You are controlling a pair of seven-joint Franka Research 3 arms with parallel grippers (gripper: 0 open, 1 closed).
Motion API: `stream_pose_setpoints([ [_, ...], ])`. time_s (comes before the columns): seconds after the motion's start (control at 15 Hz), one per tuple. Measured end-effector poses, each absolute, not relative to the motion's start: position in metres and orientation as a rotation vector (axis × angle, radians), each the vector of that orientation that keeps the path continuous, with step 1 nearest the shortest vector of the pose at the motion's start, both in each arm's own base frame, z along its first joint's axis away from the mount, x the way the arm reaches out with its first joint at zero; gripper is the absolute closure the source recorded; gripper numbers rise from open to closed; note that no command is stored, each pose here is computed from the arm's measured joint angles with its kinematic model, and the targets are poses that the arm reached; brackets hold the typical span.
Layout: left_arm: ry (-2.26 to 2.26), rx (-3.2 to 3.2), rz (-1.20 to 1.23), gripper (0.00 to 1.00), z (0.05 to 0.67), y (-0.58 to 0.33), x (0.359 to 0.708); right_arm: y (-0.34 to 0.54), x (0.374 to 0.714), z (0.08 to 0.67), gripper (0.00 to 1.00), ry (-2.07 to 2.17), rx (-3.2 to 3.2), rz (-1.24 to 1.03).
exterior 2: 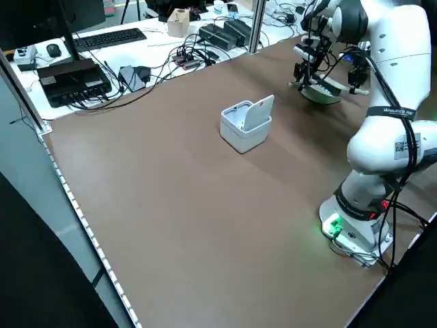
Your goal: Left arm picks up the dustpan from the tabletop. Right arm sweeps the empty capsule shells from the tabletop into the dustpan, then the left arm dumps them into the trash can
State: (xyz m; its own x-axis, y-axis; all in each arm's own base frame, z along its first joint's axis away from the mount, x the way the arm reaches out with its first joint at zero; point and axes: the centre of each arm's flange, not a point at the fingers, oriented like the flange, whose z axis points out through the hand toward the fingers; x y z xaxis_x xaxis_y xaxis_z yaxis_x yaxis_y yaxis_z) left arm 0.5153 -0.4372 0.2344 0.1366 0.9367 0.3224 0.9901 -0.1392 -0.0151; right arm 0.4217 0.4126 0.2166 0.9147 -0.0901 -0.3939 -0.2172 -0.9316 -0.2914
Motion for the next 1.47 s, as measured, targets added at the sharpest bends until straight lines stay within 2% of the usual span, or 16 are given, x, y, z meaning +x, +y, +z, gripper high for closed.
stream_pose_setpoints([
  [0.8,-1.900,-2.184,-0.349,0.67,0.234,-0.437,0.516,0.471,0.415,0.208,0.73,0.262,-2.662,0.577],
  [1.0,-1.903,-2.181,-0.350,0.67,0.235,-0.436,0.517,0.473,0.419,0.210,0.73,0.263,-2.655,0.569],
  [1.2,-1.909,-2.178,-0.352,0.67,0.235,-0.435,0.518,0.472,0.423,0.217,0.73,0.246,-2.637,0.658],
  [1.47,-1.921,-2.169,-0.354,0.67,0.236,-0.433,0.520,0.465,0.445,0.237,0.73,0.236,-2.595,0.732],
])
